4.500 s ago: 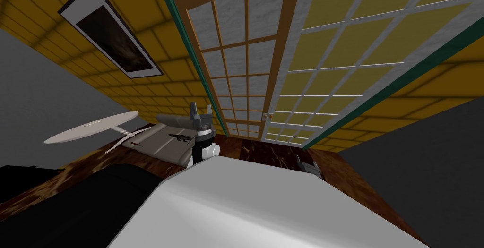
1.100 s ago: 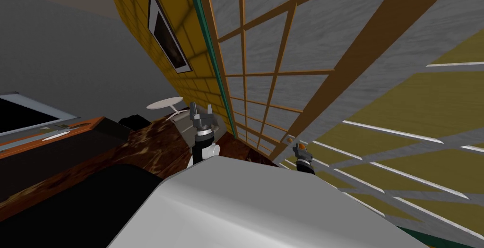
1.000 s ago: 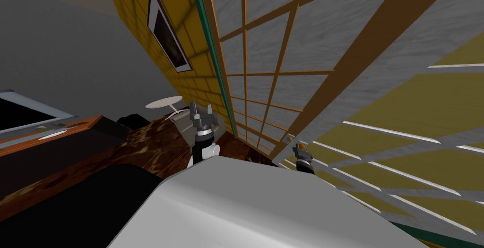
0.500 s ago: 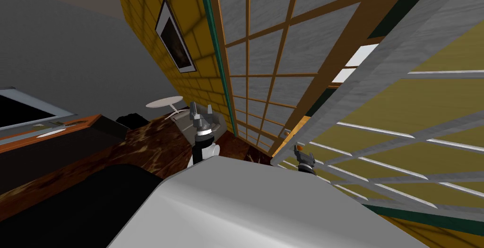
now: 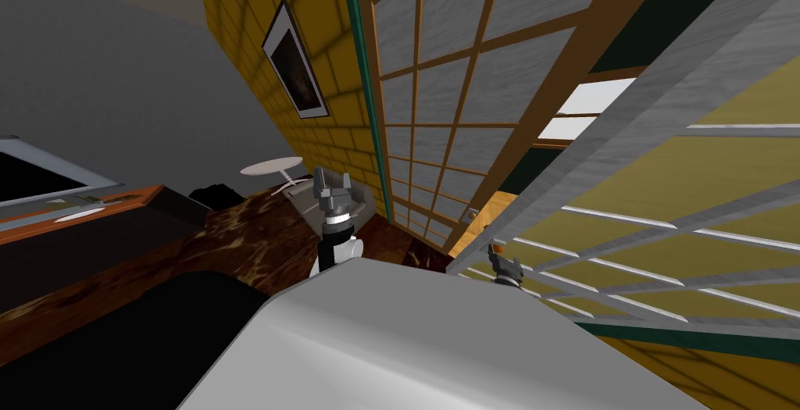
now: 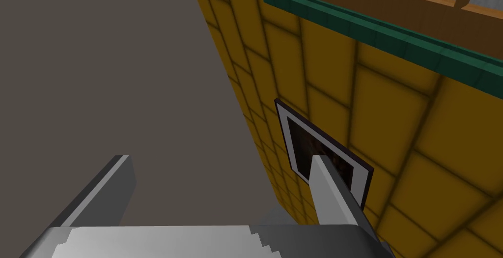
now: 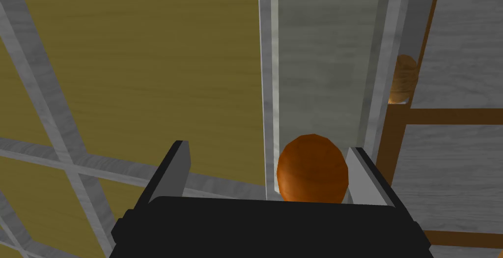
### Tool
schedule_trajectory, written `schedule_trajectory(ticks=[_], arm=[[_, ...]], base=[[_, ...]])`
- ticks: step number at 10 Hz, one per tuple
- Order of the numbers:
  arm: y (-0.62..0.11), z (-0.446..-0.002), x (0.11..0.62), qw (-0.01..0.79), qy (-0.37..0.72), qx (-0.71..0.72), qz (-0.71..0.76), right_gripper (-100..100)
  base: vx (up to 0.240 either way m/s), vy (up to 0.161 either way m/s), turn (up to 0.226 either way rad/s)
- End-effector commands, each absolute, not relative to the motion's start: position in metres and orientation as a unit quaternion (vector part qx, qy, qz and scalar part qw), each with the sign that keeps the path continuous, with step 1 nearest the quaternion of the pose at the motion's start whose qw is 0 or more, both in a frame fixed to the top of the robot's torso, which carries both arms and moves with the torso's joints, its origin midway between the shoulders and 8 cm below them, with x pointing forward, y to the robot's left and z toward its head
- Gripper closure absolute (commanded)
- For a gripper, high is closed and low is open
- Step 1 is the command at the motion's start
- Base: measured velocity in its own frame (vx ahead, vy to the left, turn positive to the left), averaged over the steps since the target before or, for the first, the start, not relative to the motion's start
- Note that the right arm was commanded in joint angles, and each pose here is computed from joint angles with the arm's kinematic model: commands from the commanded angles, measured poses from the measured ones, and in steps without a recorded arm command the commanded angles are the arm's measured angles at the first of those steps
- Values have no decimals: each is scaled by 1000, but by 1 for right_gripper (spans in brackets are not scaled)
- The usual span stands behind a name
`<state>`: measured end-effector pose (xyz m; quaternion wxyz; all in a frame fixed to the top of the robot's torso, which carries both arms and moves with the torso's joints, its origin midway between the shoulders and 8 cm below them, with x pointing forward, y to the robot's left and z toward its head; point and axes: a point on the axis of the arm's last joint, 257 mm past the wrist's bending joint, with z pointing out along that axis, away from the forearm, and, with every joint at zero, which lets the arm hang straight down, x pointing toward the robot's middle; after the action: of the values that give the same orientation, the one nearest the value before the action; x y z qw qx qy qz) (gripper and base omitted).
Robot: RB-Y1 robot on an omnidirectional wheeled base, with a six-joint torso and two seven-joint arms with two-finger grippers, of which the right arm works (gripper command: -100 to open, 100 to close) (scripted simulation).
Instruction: Pull the door open
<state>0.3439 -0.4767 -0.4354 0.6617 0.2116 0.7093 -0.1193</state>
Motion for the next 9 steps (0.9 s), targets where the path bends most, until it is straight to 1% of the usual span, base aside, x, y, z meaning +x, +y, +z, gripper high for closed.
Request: schedule_trajectory(ticks=[1,4,5,9], arm=[[-503,-438,322,651,710,230,-139,100],[-506,-439,317,650,709,236,-137,100],[-503,-445,313,646,713,238,-135,100],[-506,-439,317,650,709,236,-137,100]], base=[[-49,16,-11],[-41,7,-16],[-11,-3,-18],[-2,1,5]])
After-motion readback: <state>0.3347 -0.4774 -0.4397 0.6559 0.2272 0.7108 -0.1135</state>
